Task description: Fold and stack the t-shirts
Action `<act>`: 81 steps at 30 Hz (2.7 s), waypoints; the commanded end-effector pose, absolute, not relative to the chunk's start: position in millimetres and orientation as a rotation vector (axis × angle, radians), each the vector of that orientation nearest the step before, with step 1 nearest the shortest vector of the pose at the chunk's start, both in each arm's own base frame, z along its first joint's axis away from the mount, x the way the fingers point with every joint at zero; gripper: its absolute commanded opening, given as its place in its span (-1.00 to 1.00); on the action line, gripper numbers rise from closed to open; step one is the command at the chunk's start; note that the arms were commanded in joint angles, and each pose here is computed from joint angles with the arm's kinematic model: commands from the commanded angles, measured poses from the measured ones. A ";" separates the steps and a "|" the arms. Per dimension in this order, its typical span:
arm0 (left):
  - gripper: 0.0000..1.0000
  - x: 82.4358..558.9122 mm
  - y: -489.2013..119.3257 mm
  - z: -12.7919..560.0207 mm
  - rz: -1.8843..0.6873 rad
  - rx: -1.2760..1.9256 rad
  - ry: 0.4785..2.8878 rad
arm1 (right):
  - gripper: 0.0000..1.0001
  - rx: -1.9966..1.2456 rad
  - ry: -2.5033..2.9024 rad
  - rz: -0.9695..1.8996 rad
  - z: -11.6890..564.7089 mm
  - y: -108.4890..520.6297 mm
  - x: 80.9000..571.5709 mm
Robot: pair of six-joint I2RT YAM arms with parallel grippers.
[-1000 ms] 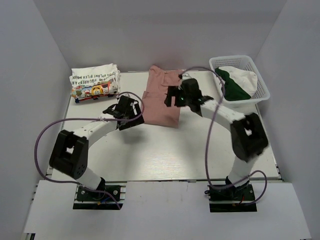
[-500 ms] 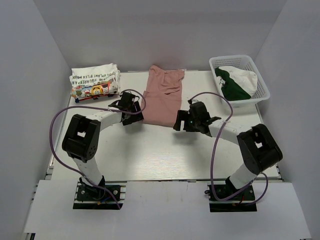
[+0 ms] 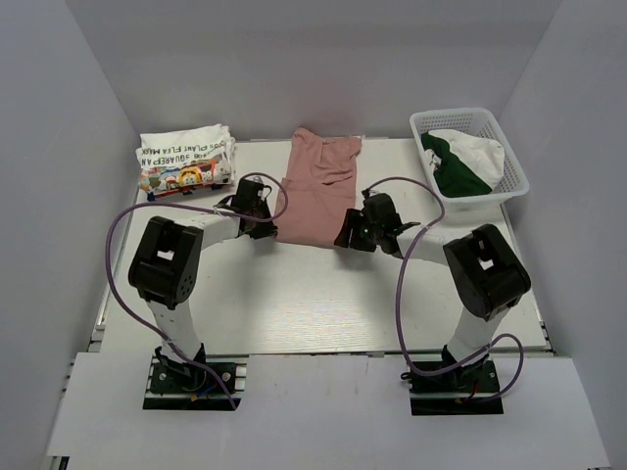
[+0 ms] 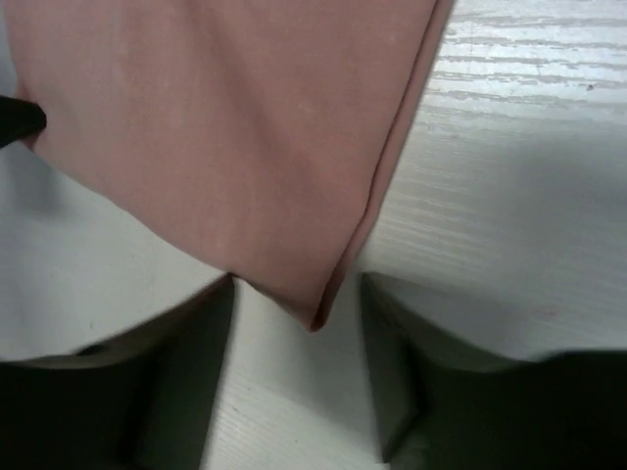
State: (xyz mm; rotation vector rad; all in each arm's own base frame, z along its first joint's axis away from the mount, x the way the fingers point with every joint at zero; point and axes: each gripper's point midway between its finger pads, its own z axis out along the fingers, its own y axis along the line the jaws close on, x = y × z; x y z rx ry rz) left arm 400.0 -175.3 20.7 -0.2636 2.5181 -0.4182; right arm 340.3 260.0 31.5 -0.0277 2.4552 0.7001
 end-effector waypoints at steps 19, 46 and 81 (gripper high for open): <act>-1.00 250.1 -213.5 64.9 -0.782 -0.072 2.654 | -1.00 -0.075 2.540 0.771 71.8 226.6 217.4; -1.00 404.5 -218.3 217.6 -0.498 -0.217 2.300 | -1.00 0.011 2.240 0.630 202.9 223.8 337.7; 1.00 506.3 -258.5 190.2 -0.676 -0.009 2.174 | 0.81 -0.129 2.235 0.860 153.9 240.5 453.2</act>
